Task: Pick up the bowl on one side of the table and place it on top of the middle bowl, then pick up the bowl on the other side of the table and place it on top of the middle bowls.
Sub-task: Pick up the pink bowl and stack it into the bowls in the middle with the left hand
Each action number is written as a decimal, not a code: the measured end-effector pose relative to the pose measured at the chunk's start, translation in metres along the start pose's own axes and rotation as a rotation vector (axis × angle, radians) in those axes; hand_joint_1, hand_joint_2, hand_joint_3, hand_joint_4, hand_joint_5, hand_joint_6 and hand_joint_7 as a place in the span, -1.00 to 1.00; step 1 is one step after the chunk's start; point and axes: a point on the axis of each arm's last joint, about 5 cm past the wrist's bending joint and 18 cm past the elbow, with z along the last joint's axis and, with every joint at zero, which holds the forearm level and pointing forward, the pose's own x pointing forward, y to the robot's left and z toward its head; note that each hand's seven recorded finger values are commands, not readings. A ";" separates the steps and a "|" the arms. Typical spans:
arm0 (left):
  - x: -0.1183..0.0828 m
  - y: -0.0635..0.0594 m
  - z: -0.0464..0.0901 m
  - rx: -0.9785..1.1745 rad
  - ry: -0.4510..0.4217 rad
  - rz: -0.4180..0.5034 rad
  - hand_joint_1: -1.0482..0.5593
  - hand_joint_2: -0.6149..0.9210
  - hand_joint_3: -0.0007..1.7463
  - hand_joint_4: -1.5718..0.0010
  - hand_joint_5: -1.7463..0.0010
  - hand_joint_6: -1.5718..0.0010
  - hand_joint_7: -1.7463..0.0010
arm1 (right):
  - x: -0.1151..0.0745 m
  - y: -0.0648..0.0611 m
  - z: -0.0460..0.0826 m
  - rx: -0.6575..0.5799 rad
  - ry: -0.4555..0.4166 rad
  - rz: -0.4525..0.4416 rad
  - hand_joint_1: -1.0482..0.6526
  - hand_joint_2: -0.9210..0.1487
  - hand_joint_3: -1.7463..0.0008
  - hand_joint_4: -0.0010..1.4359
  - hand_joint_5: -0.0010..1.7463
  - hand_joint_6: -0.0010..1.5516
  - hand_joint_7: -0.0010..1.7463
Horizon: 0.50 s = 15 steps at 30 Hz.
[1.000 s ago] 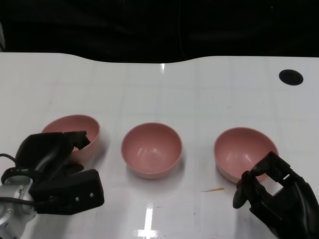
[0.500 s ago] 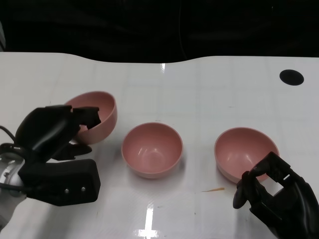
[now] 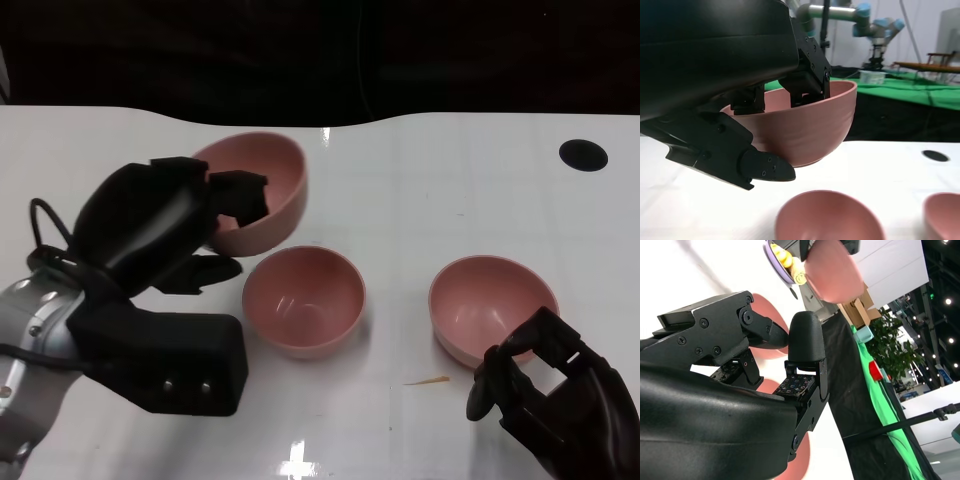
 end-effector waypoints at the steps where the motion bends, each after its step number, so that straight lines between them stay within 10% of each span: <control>1: 0.001 -0.002 0.002 -0.002 -0.013 -0.006 0.19 0.84 -0.49 0.25 -1.00 0.24 -0.85 | 0.000 0.000 0.000 0.000 0.000 0.000 0.15 -0.63 0.04 0.12 1.00 -0.10 0.72; 15: 0.010 -0.030 0.017 -0.051 -0.114 -0.088 0.20 0.94 -0.61 0.22 -1.00 0.25 -0.90 | -0.001 0.001 -0.001 -0.003 0.003 0.000 0.13 -0.61 0.06 0.11 1.00 -0.10 0.72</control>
